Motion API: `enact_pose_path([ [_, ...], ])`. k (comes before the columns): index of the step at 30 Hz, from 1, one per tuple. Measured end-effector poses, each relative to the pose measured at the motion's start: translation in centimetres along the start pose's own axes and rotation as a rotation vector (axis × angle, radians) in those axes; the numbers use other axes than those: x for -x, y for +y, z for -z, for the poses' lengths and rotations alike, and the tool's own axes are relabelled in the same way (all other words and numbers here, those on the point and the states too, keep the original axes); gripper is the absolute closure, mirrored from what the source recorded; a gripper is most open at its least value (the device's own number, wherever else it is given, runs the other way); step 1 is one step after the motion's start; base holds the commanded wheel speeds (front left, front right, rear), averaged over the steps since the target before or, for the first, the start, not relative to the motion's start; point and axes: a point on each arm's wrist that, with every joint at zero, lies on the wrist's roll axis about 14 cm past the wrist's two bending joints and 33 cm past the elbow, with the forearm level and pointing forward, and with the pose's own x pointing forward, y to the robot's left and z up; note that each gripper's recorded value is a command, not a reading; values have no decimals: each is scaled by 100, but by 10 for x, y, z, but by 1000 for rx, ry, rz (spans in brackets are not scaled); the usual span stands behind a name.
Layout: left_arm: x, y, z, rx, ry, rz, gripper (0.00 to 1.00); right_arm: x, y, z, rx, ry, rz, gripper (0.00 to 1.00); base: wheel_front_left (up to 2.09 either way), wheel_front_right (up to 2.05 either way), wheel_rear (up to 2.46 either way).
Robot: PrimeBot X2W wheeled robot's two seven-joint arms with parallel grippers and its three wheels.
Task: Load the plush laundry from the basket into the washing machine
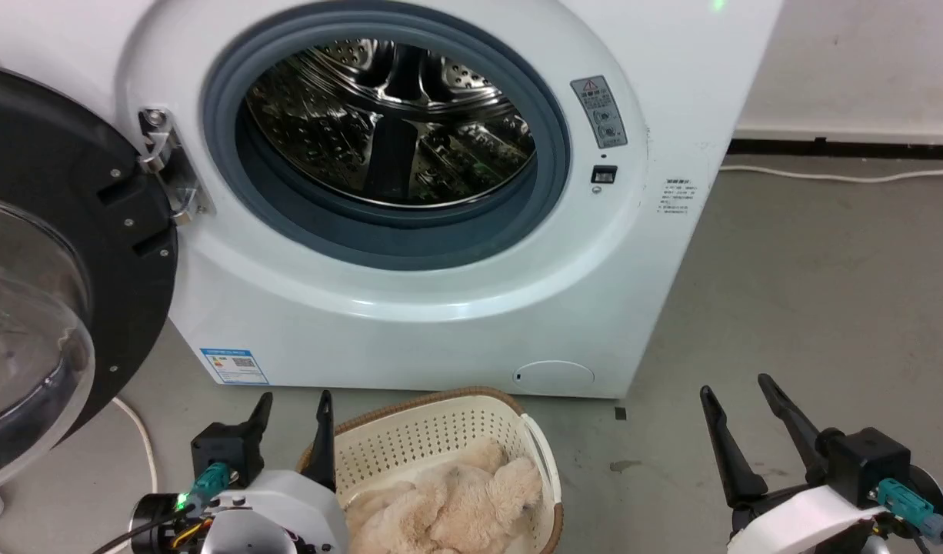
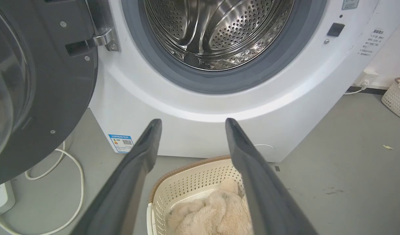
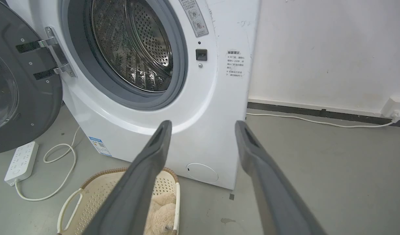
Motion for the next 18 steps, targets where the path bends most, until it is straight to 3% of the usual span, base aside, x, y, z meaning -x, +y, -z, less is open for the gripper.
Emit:
enact_pose_path([
  [18, -28, -17, 79, 7, 295, 78, 0, -4, -16, 27, -59, 55, 52, 0, 0, 0, 0],
])
